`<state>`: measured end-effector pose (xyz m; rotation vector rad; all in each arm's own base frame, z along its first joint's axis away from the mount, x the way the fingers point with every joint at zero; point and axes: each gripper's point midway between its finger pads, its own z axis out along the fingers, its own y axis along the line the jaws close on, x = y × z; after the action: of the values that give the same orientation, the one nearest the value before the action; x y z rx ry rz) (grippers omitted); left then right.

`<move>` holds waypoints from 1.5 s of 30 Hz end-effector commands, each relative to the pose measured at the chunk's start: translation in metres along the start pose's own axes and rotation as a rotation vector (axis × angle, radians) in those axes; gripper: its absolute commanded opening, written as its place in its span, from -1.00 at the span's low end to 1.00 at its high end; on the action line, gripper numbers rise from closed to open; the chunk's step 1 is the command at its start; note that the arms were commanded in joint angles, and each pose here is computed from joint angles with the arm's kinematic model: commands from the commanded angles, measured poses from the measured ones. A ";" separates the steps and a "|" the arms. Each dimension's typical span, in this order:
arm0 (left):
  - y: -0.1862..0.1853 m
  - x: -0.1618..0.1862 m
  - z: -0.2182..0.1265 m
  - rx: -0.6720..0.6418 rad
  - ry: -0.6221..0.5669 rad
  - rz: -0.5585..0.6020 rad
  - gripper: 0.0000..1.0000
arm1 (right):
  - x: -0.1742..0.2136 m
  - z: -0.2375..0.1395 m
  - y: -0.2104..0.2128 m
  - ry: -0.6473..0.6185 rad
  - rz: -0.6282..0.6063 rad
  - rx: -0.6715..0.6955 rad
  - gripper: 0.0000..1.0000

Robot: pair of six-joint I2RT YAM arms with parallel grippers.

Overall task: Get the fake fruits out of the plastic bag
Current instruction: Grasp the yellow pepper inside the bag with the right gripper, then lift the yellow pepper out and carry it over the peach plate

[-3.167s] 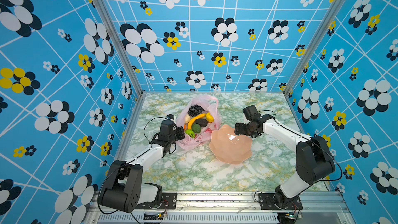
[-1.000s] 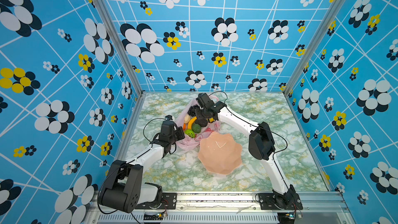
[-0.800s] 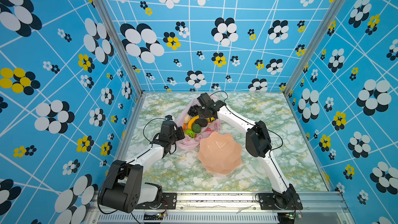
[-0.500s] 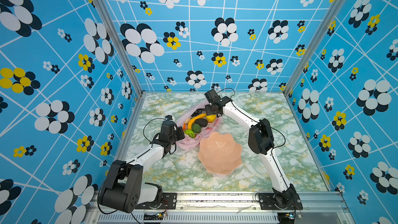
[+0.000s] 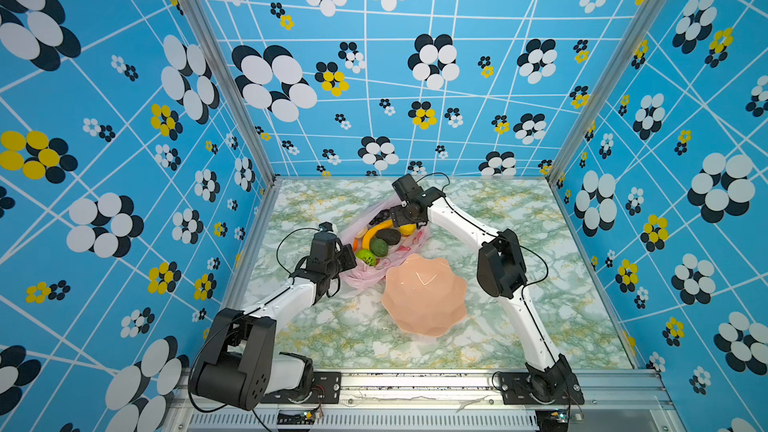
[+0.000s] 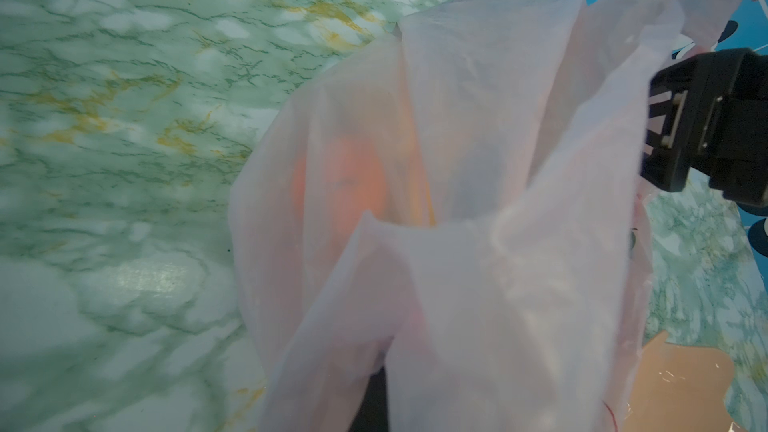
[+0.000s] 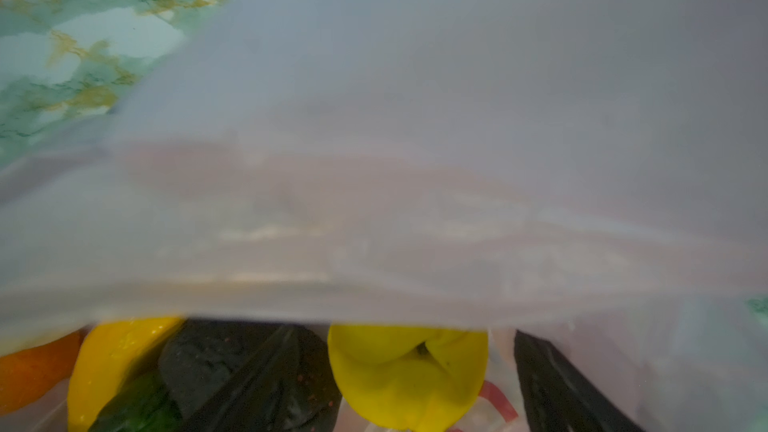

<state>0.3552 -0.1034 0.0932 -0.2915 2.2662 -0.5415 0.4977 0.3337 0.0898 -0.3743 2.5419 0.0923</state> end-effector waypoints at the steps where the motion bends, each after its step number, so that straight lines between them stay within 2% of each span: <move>1: 0.000 0.003 0.002 -0.004 0.008 0.009 -1.00 | 0.014 0.012 0.008 0.045 -0.009 -0.001 0.68; 7: 0.001 0.004 0.003 -0.004 0.012 0.008 -1.00 | 0.023 0.020 0.008 0.069 -0.004 0.004 0.51; 16: 0.001 0.004 0.003 -0.006 0.013 0.010 -1.00 | 0.027 0.032 0.006 0.090 -0.016 0.034 0.49; 22: 0.001 0.003 0.003 -0.008 0.011 0.013 -1.00 | 0.019 0.022 0.006 0.068 -0.014 0.034 0.32; 27: 0.000 0.004 0.004 -0.004 0.016 0.015 -1.00 | 0.006 -0.001 0.010 0.037 -0.016 0.007 0.25; 36: -0.002 0.005 0.006 0.004 0.030 0.019 -1.00 | -0.014 -0.073 0.021 -0.048 0.016 -0.137 0.21; 39: -0.002 0.005 0.006 0.005 0.032 0.018 -1.00 | -0.008 -0.087 0.019 -0.053 0.013 -0.153 0.20; 41: -0.002 0.005 0.006 0.005 0.031 0.020 -1.00 | -0.011 -0.110 0.017 -0.081 0.016 -0.172 0.20; 45: -0.003 0.004 0.006 0.006 0.032 0.020 -1.00 | 0.000 -0.138 0.019 -0.087 0.037 -0.266 0.19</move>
<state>0.3546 -0.1041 0.0860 -0.2893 2.2881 -0.5391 0.4361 0.3279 0.2010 -0.4026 2.4493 0.3489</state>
